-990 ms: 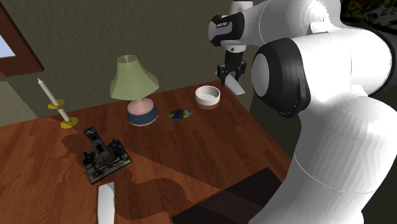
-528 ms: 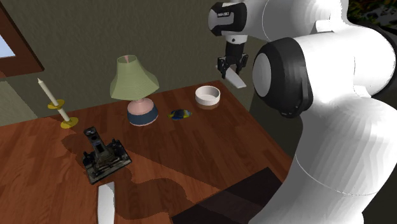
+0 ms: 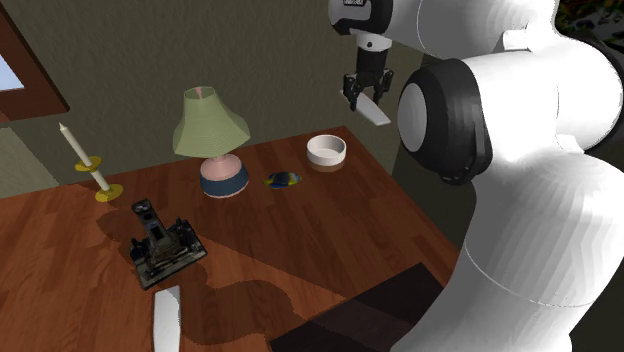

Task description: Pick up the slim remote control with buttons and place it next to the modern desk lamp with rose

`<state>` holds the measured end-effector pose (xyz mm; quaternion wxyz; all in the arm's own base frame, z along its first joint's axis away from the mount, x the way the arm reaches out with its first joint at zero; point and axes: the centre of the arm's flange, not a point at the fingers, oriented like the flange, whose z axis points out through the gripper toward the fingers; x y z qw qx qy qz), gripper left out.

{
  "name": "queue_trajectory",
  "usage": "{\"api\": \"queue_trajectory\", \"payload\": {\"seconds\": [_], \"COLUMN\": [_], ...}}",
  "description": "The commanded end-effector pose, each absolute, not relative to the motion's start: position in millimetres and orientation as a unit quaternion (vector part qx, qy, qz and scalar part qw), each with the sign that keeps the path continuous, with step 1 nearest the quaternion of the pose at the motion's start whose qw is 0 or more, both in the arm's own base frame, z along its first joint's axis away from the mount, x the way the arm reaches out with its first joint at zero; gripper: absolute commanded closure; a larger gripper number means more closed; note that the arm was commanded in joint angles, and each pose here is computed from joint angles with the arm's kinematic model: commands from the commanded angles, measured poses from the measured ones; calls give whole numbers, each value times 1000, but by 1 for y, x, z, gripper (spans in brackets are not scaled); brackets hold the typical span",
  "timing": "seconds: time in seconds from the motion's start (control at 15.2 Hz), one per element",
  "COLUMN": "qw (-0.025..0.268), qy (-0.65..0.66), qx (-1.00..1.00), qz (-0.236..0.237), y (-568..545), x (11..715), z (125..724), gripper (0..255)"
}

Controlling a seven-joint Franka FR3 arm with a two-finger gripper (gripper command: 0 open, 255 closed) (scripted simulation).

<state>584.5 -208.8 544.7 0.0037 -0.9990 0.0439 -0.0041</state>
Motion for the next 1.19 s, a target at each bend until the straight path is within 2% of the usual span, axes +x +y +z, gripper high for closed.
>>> {"api": "queue_trajectory", "payload": {"seconds": [0.0, 1.12], "qw": [4, 4], "qy": [44, 44], "qx": [-999, -999], "qz": [-4, -4], "y": [-209, -209], "x": [585, 585], "z": [555, 643], "gripper": [255, 255]}}
